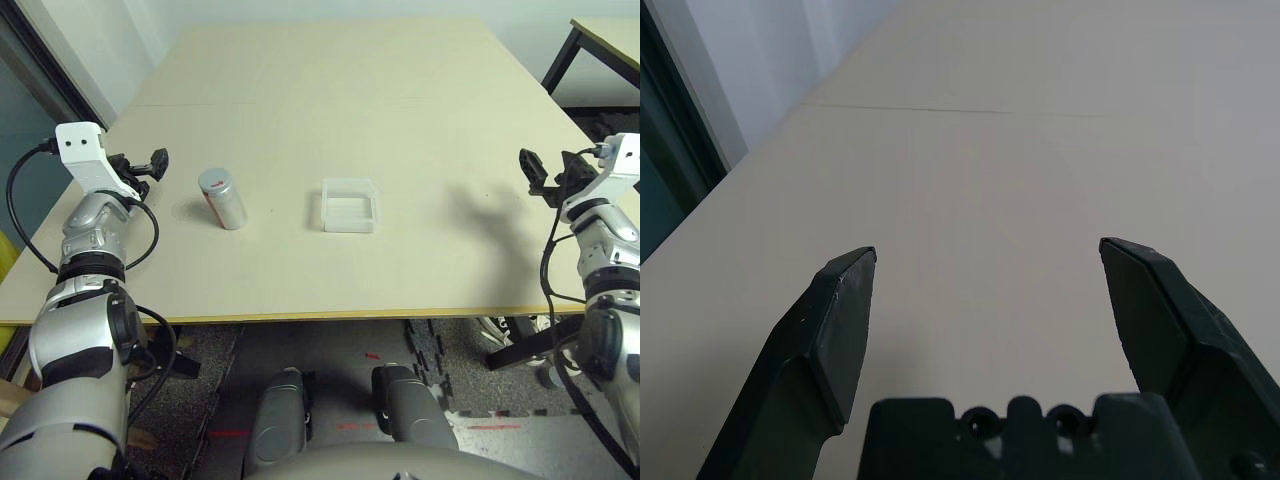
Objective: Pour the medicine from the bottle into the box.
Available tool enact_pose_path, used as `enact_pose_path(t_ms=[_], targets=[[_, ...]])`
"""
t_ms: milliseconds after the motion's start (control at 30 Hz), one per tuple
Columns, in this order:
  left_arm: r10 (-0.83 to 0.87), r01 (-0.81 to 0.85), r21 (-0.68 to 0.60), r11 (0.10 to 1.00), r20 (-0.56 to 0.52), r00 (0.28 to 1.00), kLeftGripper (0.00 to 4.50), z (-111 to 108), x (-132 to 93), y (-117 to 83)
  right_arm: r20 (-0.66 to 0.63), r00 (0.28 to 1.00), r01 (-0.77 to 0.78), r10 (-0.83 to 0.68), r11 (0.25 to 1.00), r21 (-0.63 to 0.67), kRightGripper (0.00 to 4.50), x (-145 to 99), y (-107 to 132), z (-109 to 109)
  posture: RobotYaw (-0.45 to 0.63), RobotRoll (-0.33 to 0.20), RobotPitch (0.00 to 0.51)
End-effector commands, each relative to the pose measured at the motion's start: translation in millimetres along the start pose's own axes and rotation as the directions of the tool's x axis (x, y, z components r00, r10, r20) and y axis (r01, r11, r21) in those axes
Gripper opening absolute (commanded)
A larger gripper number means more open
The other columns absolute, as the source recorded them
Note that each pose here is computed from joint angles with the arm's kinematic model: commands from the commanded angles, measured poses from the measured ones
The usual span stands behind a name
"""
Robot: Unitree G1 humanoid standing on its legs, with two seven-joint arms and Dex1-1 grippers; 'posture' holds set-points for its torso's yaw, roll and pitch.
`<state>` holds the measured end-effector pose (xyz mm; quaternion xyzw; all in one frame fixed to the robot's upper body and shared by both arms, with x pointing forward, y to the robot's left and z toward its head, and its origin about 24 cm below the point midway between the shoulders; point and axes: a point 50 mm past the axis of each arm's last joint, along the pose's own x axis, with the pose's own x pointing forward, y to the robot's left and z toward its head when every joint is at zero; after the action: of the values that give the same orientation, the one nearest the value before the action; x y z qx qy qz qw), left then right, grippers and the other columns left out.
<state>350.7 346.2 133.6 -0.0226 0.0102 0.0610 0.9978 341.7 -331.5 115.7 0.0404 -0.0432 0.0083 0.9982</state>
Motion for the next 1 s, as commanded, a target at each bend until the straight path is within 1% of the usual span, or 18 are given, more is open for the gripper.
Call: enact_pose_path(t_ms=[33, 333, 467, 633, 733, 867, 1000], targets=[[0.007, -0.007, 0.026, 1.000, -0.001, 1.000, 4.48, 2.8, -0.5, 3.0, 0.001, 1.000, -0.009, 0.009, 1.000, -0.004, 4.50, 2.4, 2.3, 1.1, -0.16, 0.000, 0.068], [0.003, -0.003, 0.025, 1.000, -0.004, 1.000, 4.48, 2.6, -0.7, 3.3, -0.002, 1.000, -0.015, 0.015, 1.000, -0.003, 4.50, 3.0, 4.2, 0.0, -0.17, 0.000, 0.084], [0.015, -0.015, 0.024, 1.000, 0.001, 1.000, 4.48, 4.3, -1.1, 5.6, -0.001, 1.000, -0.030, 0.030, 1.000, 0.002, 4.50, 4.4, 7.7, -1.1, -0.17, 0.000, 0.076], [0.006, -0.006, 0.017, 1.000, 0.011, 1.000, 4.48, 7.0, 0.3, 3.7, -0.001, 0.998, -0.057, 0.057, 0.998, 0.016, 4.50, 4.5, 10.1, -2.1, -0.17, 0.000, 0.065], [0.004, -0.005, 0.015, 1.000, 0.015, 1.000, 4.48, 9.0, 0.7, 4.0, 0.010, 0.995, -0.103, 0.103, 0.994, 0.026, 4.50, 6.1, 12.6, 2.1, -0.17, 0.000, 0.063], [0.002, -0.002, 0.012, 1.000, 0.022, 1.000, 4.48, 11.5, 1.2, 3.9, -0.001, 0.984, -0.179, 0.179, 0.984, -0.014, 4.50, 7.4, 17.3, 5.8, -0.17, 0.000, 0.063], [-0.028, 0.028, 0.017, 0.999, 0.044, 0.999, 4.48, 18.7, 3.0, 1.1, -0.017, 0.940, -0.343, 0.342, 0.939, -0.031, 4.50, 9.1, 31.4, 9.2, -0.16, 0.000, 0.063]])
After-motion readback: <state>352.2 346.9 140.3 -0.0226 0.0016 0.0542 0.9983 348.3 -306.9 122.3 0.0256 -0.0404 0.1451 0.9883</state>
